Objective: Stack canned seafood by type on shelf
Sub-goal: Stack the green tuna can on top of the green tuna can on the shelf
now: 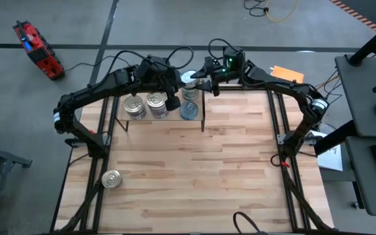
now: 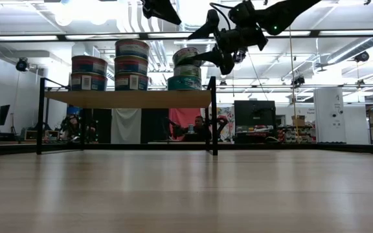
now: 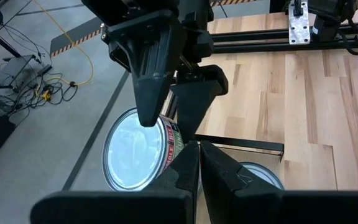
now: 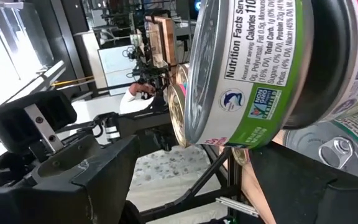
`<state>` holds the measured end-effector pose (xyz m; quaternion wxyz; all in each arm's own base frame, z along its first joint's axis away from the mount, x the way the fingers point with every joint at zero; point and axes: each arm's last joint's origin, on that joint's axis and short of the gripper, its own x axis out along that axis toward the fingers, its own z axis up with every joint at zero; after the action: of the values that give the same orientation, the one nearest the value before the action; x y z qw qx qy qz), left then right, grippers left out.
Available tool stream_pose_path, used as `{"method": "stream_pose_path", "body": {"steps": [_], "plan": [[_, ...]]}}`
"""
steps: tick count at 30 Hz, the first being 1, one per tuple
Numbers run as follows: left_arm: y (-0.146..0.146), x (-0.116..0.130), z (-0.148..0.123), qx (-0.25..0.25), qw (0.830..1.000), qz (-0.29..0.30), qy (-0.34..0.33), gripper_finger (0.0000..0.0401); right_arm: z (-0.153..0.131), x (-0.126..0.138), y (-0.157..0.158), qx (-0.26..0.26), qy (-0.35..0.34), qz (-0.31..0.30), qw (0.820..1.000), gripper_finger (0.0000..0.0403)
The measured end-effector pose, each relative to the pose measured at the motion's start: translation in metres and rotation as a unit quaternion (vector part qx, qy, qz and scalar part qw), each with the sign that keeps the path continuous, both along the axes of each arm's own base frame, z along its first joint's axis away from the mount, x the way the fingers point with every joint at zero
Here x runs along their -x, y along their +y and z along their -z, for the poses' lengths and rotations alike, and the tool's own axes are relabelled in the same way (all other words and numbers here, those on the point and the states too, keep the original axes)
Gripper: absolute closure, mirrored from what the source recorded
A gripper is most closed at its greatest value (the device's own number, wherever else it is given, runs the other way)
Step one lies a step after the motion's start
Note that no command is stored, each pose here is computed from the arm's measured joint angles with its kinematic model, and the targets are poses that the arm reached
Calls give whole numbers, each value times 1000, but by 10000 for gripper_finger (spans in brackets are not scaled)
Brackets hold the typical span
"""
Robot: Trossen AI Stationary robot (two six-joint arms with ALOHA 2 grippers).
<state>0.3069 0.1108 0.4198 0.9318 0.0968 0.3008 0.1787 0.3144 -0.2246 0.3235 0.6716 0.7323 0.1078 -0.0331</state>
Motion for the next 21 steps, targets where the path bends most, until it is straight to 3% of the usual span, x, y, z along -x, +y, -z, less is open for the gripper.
{"method": "stream_pose_path", "body": {"steps": [9, 21], "plan": [[0, 0, 0, 0, 1000, 0, 0, 401, 2, 4, -3, -6, 10, -8, 1000, 112], [0, 0, 0, 4, 1000, -2, -2, 401, 4, 5, -4, -8, 19, 6, 1000, 90]]}}
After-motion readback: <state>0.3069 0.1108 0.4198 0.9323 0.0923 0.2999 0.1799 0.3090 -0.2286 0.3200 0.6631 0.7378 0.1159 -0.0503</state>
